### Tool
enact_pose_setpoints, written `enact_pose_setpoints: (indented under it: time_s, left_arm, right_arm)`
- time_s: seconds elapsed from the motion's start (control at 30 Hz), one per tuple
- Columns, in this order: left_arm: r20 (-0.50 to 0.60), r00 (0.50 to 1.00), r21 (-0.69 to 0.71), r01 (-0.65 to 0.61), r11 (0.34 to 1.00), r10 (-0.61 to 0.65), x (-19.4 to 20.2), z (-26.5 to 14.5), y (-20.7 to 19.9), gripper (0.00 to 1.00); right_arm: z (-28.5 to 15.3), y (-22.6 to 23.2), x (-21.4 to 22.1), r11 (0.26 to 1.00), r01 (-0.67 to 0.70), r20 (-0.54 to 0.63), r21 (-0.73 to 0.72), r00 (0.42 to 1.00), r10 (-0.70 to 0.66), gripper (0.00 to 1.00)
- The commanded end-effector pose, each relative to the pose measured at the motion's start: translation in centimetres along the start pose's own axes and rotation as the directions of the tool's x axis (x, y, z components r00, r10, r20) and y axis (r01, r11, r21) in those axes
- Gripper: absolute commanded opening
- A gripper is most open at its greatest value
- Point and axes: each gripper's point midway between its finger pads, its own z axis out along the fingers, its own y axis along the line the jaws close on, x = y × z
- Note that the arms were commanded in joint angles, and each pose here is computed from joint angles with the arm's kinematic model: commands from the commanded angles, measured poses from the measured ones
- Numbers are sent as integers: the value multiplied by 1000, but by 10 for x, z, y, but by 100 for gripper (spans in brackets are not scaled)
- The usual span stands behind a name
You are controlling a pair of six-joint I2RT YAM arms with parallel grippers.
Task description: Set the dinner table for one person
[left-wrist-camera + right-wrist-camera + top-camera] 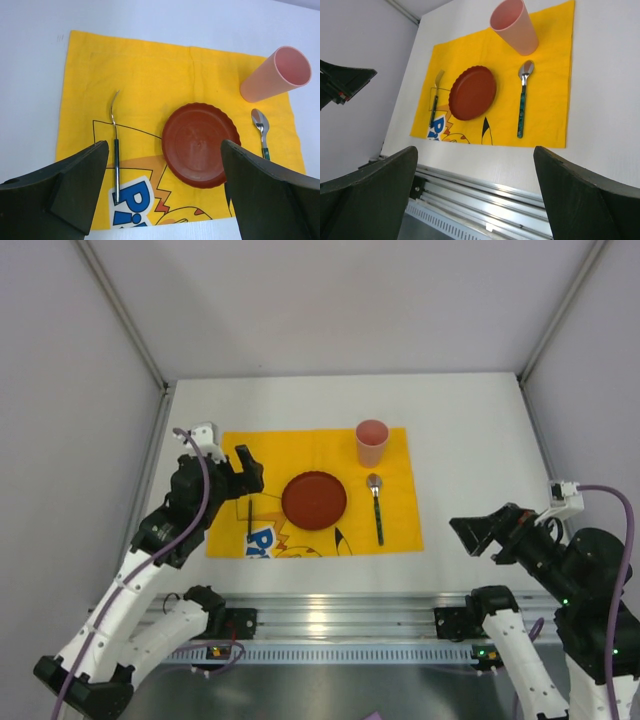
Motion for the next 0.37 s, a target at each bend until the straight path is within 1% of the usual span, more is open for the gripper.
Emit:
enact_pose_setpoints:
  time_s: [0.0,0.2,0.3,0.33]
  left_arm:
    - [64,997,35,49,998,-52,-10,-9,-3,99]
    - [66,994,44,84,995,-87,-7,-22,1,99]
    - [75,995,29,62,998,-64,-4,-24,7,99]
    - [80,996,21,26,999,-28,-4,-24,9,99]
  right_arm:
    - [-7,3,3,1000,-7,0,-16,1000,7,100]
    - [-15,0,16,1000,-21,-14,-23,1000,20,100]
    - [-16,2,24,999,-15,-45,-46,999,13,100]
    - [-18,1,23,999,-4,-40,-41,999,2,100]
